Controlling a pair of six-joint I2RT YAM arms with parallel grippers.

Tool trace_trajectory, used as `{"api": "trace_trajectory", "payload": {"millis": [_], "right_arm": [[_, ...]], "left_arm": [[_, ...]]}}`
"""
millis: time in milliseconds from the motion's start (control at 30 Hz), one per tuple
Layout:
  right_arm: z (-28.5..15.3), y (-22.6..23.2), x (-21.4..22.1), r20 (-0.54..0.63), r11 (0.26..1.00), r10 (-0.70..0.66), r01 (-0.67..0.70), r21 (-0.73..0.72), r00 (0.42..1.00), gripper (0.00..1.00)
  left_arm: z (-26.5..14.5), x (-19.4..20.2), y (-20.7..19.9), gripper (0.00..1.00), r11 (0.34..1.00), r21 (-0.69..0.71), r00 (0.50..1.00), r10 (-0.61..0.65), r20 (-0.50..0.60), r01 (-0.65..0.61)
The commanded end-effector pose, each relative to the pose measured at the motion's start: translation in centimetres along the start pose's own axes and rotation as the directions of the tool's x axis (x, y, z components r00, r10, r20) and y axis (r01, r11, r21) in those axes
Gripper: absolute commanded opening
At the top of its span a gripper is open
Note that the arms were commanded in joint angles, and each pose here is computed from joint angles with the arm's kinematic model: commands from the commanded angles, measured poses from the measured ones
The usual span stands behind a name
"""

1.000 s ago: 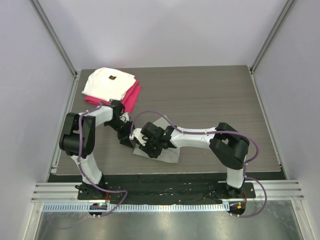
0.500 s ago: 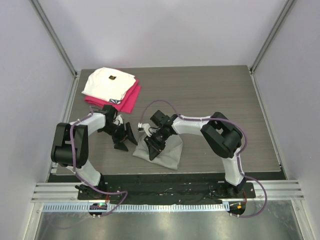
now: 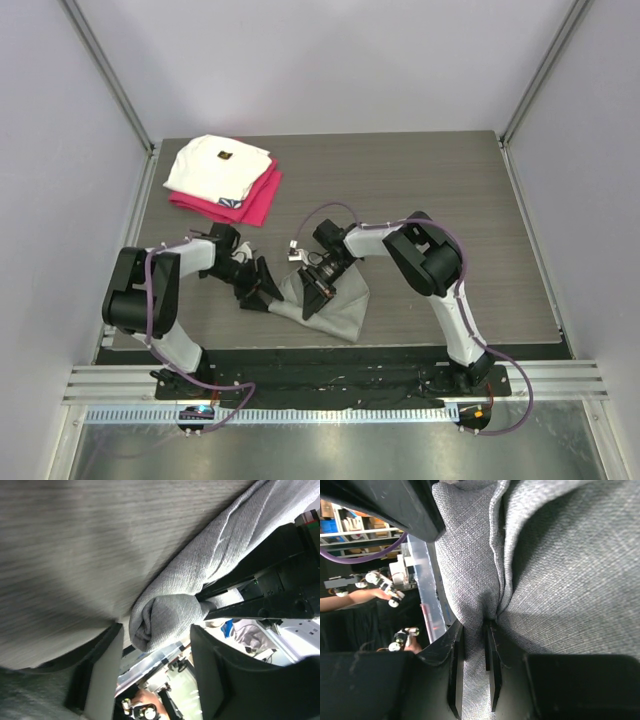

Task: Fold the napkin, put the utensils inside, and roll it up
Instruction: Roll the napkin with the utensil

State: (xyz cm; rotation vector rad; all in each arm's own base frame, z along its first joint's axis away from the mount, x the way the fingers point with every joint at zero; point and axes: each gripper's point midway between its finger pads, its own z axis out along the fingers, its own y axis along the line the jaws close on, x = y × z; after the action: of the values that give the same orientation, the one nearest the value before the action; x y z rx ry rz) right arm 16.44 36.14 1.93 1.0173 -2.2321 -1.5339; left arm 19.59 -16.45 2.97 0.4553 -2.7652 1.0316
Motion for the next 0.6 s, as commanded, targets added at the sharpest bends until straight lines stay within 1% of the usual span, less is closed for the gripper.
{"api": "trace_trajectory", "payload": {"millis": [0,67,133,167,267,300,367,400,433,500,533,567], "right_arm": [[-0.4,-4.1,0.7,-0.016,0.989,0.038,-0.035,0.141,0.999,0.19],[-0.4,-4.2,0.3,-0.011,0.989,0.031,-0.030,0.146,0.999,0.19],[-0.7,-4.1,-0.1,-0.004,0.987,0.016,-0.016,0.161,1.000,0.19],[-0.8,-4.1,-0.3,0.000,0.985,0.013,-0.012,0.169,1.000,0.20],[-1.5,-3.4,-1.2,0.022,0.977,-0.011,0.006,0.214,1.000,0.24],[-2.0,-2.9,-1.7,0.035,0.973,-0.021,0.012,0.229,0.999,0.30],[-3.3,-1.6,-2.9,0.069,0.957,-0.071,0.048,0.287,0.995,0.36],[-3.7,-1.1,-3.1,0.080,0.953,-0.076,0.049,0.300,0.994,0.46],[-4.4,0.1,-3.8,0.100,0.943,-0.115,0.077,0.325,0.988,0.51],[-5.1,1.1,-4.0,0.111,0.933,-0.139,0.092,0.349,0.984,0.58],[-5.6,2.5,-4.2,0.121,0.924,-0.177,0.123,0.362,0.977,0.60],[-5.8,2.6,-4.3,0.122,0.908,-0.194,0.132,0.397,0.973,0.62]], "left_arm": [[1.3,-0.6,-0.1,0.50,1.000,0.003,1.000,0.014,-0.003,-0.014],[1.7,-0.5,0.2,0.43,1.000,-0.013,1.000,-0.003,-0.016,0.003],[1.9,-0.5,0.4,0.32,1.000,-0.021,1.000,-0.016,-0.021,0.016],[2.0,-0.5,0.5,0.23,1.000,-0.023,1.000,-0.018,-0.022,0.017],[2.0,-0.4,0.7,0.11,0.998,-0.039,0.999,-0.041,-0.028,0.040],[2.0,-0.4,0.7,0.09,0.998,-0.043,0.999,-0.046,-0.028,0.044],[1.9,-0.4,0.5,0.05,0.998,-0.042,0.998,-0.058,-0.028,0.057],[1.8,-0.5,0.3,0.03,0.998,-0.037,0.998,-0.060,-0.027,0.059],[1.7,-0.5,0.2,0.01,0.997,-0.034,0.997,-0.066,-0.030,0.065],[1.7,-0.5,-0.1,0.00,0.997,-0.028,0.997,-0.078,-0.031,0.077],[1.6,-0.5,-0.2,0.00,0.996,-0.028,0.996,-0.082,-0.031,0.081],[1.6,-0.7,-0.3,0.00,0.996,-0.027,0.996,-0.085,-0.029,0.084]]}}
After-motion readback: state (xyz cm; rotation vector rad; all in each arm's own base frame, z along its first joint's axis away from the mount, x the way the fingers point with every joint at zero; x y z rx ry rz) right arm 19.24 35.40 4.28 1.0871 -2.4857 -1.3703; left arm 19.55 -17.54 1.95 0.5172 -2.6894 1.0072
